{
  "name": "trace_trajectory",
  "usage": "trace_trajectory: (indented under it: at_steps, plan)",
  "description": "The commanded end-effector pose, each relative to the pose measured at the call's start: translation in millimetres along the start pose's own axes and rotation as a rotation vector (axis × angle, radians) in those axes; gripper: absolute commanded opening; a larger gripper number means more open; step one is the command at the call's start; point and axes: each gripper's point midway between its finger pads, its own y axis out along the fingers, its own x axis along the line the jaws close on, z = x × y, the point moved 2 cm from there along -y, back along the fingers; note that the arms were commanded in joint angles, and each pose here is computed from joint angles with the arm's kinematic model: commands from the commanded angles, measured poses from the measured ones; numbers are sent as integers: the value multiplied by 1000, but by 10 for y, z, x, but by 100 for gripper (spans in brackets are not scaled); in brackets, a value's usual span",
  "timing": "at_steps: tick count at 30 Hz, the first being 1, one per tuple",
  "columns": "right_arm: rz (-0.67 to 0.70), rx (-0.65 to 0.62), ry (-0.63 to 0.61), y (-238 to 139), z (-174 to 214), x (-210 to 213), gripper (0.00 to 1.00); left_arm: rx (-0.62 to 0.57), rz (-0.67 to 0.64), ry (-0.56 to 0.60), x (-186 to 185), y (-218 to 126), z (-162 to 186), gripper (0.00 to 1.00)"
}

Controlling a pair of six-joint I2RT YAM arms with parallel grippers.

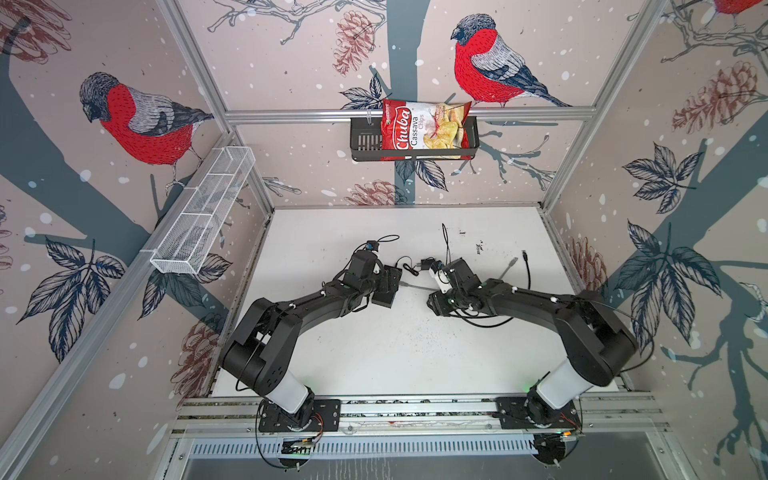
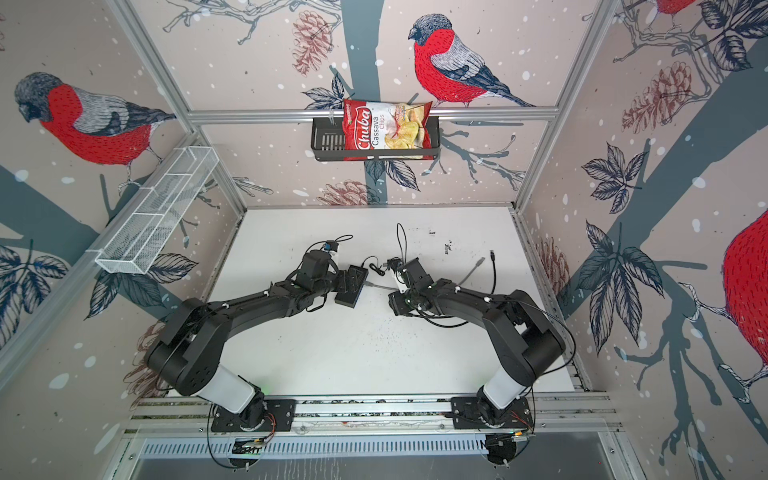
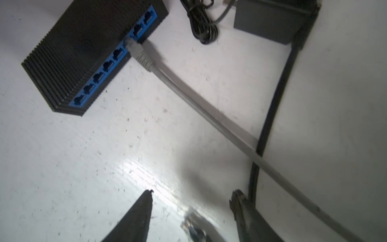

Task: Insert the plug into the switch port
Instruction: 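Move the right gripper down to the loose black ethernet plug on the table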

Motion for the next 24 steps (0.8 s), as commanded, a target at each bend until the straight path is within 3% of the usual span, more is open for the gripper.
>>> trace_trajectory:
  at_steps: [1,15,24]
  plan:
    - [4,7,42,-66,99,-5,61,-35,65,21,-117,-26,-99,97]
    - [16,39,91,-38,391,-37,57,-17,139,27,-244,0,-54,97]
    - [76,70,52,124,386,4,46,-18,154,48,-291,-10,-74,97]
